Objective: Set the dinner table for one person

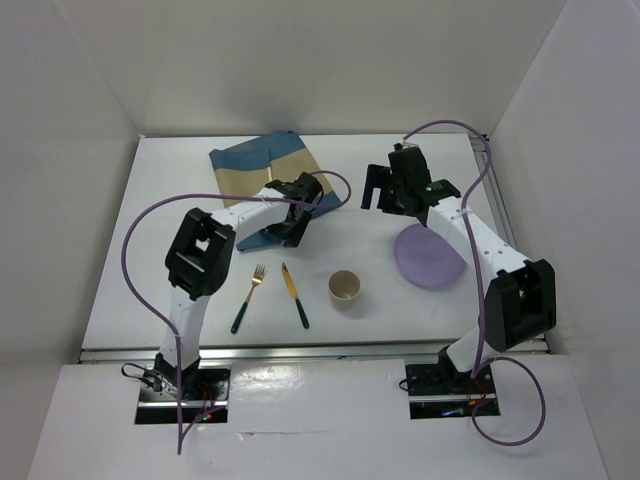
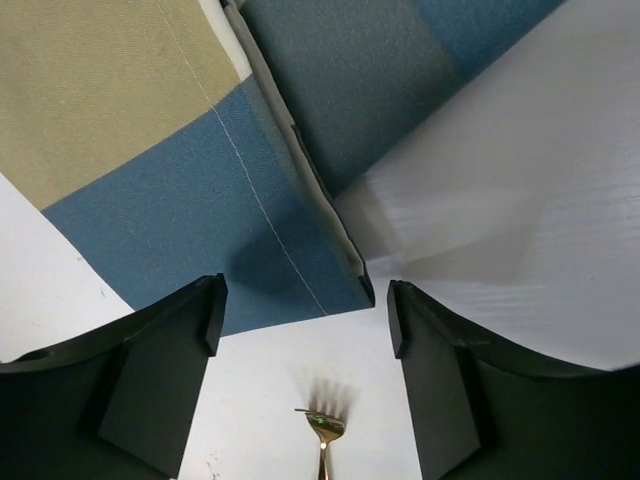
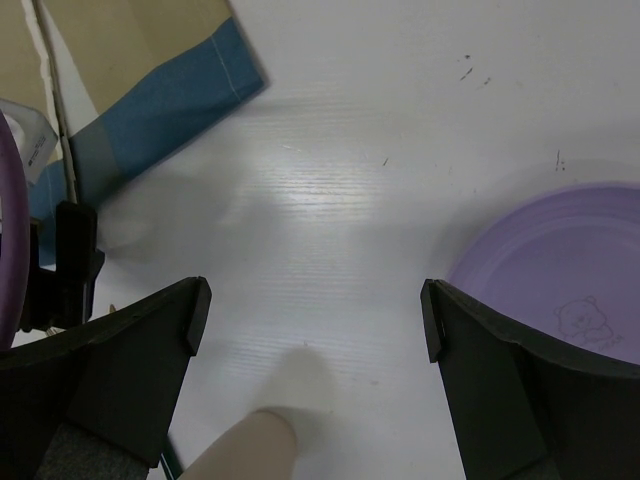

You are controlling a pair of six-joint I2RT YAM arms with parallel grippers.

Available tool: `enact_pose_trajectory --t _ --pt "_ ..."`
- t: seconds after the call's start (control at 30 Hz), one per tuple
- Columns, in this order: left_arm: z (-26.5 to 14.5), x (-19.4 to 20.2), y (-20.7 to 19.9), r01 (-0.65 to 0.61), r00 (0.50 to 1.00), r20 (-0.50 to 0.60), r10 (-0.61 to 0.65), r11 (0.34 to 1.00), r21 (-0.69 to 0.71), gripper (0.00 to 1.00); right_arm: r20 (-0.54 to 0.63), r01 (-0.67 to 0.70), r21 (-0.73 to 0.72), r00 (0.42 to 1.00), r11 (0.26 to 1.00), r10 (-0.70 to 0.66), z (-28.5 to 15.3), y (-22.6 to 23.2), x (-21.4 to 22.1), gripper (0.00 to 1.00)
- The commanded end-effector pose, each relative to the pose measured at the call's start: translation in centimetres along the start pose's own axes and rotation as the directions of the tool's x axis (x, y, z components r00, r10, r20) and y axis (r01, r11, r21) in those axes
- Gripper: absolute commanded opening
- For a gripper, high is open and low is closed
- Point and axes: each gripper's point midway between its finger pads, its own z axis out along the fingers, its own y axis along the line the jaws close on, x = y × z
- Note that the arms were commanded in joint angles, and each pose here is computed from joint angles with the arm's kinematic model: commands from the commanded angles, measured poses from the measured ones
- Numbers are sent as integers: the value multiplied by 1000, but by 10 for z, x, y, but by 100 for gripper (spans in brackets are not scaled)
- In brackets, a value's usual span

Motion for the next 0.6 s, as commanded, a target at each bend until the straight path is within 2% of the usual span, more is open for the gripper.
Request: enact_pose_trajectory --t 0.0,0.17,0.27,0.5,0.53,0.57 --pt "2 1 -6 30 1000 2 -30 1000 3 82 39 -19 -20 999 1000 20 -2 2 -10 100" --pt "7 4 5 54 999 5 -54 996 -77 73 25 -18 -23 1000 1000 18 -1 2 -5 100" --pt "10 7 10 53 999 -5 -53 992 -117 61 25 -18 -23 1000 1000 18 -1 2 -5 100" --pt "4 2 16 67 998 -3 -68 987 -145 40 4 -8 -67 1000 998 8 1 8 2 100" --pt "0 0 17 73 997 6 -73 987 -143 32 -2 -8 -84 1000 996 8 5 12 3 100" --pt "-4 -3 20 80 997 20 -77 985 -150 28 -12 3 -100 1000 995 -4 10 15 5 100"
